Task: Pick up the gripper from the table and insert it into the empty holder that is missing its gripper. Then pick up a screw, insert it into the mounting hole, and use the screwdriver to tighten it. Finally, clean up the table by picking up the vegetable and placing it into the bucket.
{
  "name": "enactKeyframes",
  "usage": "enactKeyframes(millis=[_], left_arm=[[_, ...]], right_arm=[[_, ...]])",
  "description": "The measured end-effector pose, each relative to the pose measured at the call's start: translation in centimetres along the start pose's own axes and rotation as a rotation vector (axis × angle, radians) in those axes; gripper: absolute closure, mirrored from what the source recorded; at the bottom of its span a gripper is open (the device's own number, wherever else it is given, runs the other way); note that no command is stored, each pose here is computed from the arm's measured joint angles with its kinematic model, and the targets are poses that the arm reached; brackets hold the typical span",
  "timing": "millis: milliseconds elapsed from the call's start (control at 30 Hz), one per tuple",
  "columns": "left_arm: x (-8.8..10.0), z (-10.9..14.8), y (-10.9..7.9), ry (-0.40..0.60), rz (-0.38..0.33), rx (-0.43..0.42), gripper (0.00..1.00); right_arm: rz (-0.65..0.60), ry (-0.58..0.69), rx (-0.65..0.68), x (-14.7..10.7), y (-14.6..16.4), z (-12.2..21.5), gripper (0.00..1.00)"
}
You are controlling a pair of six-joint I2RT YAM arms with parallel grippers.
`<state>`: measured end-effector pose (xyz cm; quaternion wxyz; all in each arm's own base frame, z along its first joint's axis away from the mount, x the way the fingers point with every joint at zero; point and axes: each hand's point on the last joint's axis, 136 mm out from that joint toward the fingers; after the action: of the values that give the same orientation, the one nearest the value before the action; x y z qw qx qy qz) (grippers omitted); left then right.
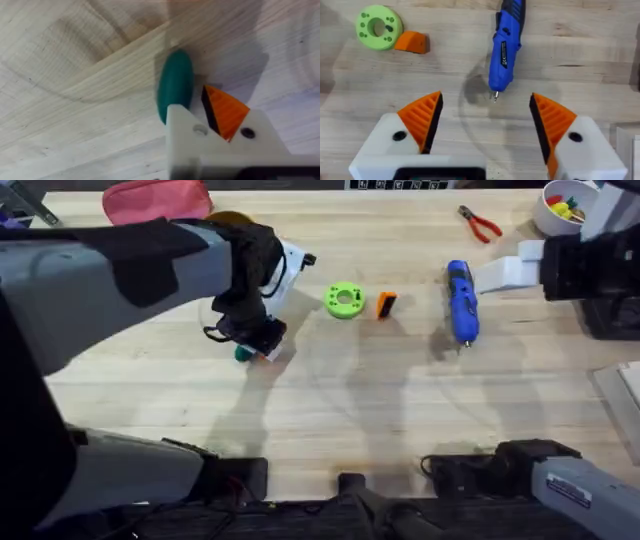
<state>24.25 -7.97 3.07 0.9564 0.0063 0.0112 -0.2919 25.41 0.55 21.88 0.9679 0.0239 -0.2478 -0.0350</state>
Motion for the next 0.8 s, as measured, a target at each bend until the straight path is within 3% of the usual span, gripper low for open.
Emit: enactKeyframes(millis=[67, 133, 167, 267, 300, 400, 567, 800], left_arm=[[0.1, 0.0, 0.1, -0.002, -0.002, 0.003, 0.945], [0.2, 0.1, 0.3, -0.004, 0.002, 0.013, 0.742], [0.1, 0.3, 0.3, 0.002, 0.001, 0.017, 0.631], [0.2, 1.5, 0.5, 0.02, -0.005, 0.037, 0.158], [0.5, 2.1, 0.5, 0.015, 0.0, 0.044, 0.054], [1.4, 4.6, 0.9, -0.037, 0.004, 0.074, 0.016], [2.6, 10.2, 1.4, -0.218, 0.027, 0.125, 0.016], [1.2, 16.4, 1.8, -0.435, 0.115, 0.197, 0.014]], right_arm=[[0.0, 0.0, 0.0, 0.0, 0.0, 0.0, 0.008], [0.0, 0.0, 0.0, 0.0, 0.0, 0.0, 0.007], [0.0, 0.0, 0.0, 0.0, 0.0, 0.0, 0.008], [0.0, 0.0, 0.0, 0.0, 0.0, 0.0, 0.008], [0.0, 0.0, 0.0, 0.0, 0.0, 0.0, 0.008], [0.0, 0.0, 0.0, 0.0, 0.0, 0.0, 0.008], [0.0, 0.0, 0.0, 0.0, 0.0, 0.0, 0.007], [0.0, 0.001, 0.0, 0.0, 0.0, 0.0, 0.007]])
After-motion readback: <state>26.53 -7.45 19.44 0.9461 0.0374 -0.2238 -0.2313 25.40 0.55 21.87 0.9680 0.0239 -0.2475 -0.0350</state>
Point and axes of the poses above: each hand's point on the last joint's axis, 136 mm out from that joint toward the fingers, its own z axis back along the fingers, its own y axis along the line the jaws close on, x = y × z, and after that the axes turned 5 degrees about -z, right-handed
